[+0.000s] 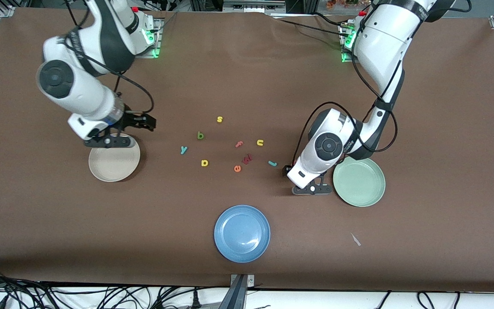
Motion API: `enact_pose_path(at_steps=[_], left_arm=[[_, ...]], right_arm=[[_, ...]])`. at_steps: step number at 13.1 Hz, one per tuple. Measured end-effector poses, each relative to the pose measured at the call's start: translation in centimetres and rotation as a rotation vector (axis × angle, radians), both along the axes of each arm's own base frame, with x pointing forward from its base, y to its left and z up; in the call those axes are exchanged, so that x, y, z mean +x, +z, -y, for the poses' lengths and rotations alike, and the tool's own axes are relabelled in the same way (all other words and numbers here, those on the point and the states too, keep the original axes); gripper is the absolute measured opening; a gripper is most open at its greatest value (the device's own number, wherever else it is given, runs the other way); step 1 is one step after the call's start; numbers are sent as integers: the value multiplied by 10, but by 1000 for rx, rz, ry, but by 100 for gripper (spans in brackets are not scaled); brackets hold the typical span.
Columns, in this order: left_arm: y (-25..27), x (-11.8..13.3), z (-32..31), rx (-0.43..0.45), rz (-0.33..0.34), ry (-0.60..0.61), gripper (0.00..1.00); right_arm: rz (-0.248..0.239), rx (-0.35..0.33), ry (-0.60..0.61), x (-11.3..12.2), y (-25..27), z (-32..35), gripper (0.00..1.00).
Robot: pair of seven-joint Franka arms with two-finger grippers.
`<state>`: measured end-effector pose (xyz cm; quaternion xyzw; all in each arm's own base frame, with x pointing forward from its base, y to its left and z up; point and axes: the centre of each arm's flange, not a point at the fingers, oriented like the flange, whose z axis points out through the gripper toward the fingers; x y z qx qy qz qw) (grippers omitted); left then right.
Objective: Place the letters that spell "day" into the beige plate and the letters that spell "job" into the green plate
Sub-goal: 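Grasp the blue o with the left gripper while the right gripper grasps the cyan y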
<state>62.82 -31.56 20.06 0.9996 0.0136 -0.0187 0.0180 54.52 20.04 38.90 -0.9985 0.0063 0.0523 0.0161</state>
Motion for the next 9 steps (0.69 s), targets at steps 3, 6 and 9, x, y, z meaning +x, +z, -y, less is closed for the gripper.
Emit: enact_pose_path(at_steps=[3, 6, 9], left_arm=[[-7, -1, 3, 6, -2, -16, 86], [-17, -6, 12, 1, 5, -34, 82], [-22, -10, 18, 2, 1, -45, 65]], right_arm=[[13, -7, -69, -18, -60, -36, 100], [24, -8, -147, -24, -112, -64, 100], [42, 1, -195, -20, -152, -67, 100]])
